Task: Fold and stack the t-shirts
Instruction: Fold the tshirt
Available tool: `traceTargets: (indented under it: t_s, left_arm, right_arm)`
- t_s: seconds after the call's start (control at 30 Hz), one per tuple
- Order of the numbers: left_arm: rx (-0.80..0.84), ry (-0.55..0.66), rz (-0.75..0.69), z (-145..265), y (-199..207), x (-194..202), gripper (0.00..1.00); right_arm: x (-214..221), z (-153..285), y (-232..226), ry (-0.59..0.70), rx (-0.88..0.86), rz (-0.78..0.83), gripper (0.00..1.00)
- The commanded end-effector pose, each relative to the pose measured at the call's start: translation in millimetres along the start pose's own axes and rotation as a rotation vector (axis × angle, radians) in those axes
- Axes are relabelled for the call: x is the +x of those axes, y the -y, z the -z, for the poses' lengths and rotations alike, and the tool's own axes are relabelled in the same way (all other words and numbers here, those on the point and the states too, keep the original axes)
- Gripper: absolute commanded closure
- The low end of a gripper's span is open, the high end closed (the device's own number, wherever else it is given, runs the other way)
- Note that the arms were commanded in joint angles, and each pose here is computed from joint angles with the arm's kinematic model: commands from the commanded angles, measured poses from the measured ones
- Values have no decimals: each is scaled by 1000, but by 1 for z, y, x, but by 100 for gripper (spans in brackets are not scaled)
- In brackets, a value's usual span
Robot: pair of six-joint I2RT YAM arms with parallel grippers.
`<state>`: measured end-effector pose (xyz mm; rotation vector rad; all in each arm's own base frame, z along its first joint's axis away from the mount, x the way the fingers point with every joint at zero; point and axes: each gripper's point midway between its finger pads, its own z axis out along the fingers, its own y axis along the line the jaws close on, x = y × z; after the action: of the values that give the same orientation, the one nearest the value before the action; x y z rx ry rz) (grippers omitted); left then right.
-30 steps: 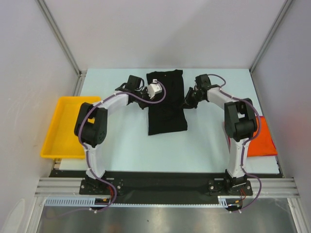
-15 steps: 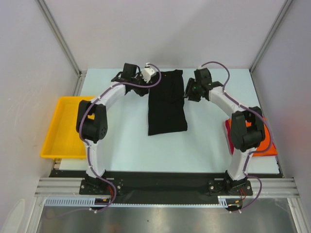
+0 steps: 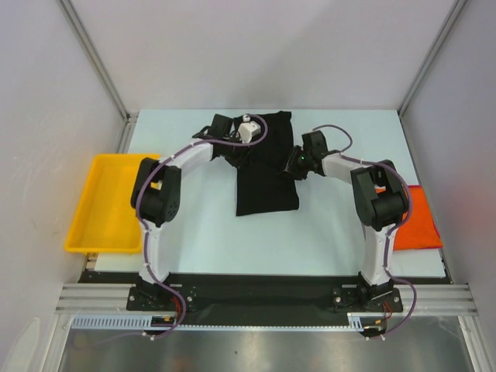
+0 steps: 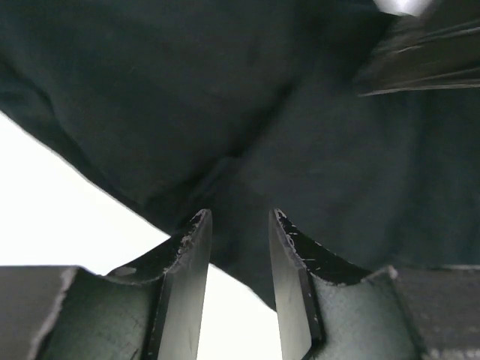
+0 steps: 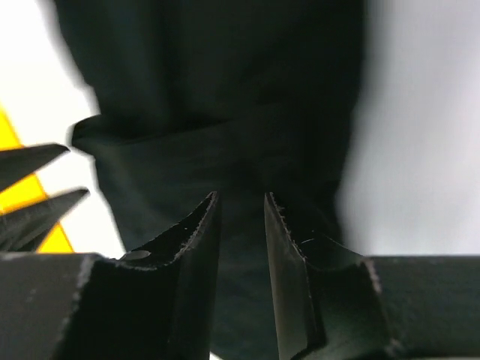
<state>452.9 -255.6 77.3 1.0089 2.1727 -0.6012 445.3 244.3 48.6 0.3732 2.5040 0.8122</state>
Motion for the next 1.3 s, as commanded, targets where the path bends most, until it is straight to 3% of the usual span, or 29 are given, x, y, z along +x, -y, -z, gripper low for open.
traceTargets:
  t_s: [0.0, 0.17, 0.27, 0.47, 0.57, 0.63, 0.77, 0.87, 0.97, 1.17, 1.27]
  left_arm:
    - [-116, -14, 78, -11, -32, -10, 59]
    - [-229, -117, 80, -17, -56, 4, 59]
    - [-260, -147, 57, -14, -61, 9, 59]
    - [-312, -40, -5, 25, -61, -39, 59]
    - [-258, 62, -46, 56, -39, -74, 58]
    - [-194, 93, -77, 70, -9, -77, 57]
    - [48, -27, -49, 51, 63, -30, 57]
    - [169, -142, -34, 28, 109, 20, 57]
    - [169, -177, -16, 17, 115, 40, 57]
    - [86, -391, 16, 3, 99, 109, 59]
    - [73, -406, -7, 8, 98, 114, 59]
  right_arm:
    - [-17, 3, 25, 64, 32, -83, 66]
    - [-2, 9, 56, 25, 145, -71, 65]
    - [-9, 23, 52, 53, 144, -40, 64]
    - [-30, 75, -2, 137, 82, 135, 57]
    - [-12, 99, -10, 135, 76, 172, 58]
    - [17, 99, 3, 73, 83, 144, 60]
    - [61, 93, 7, -18, 26, 127, 77]
    - [83, 77, 18, -114, -3, 70, 84]
    - [88, 71, 36, -127, 18, 43, 86]
    - [112, 65, 74, -204, 104, 55, 87]
    - [107, 75, 78, -180, 124, 78, 87]
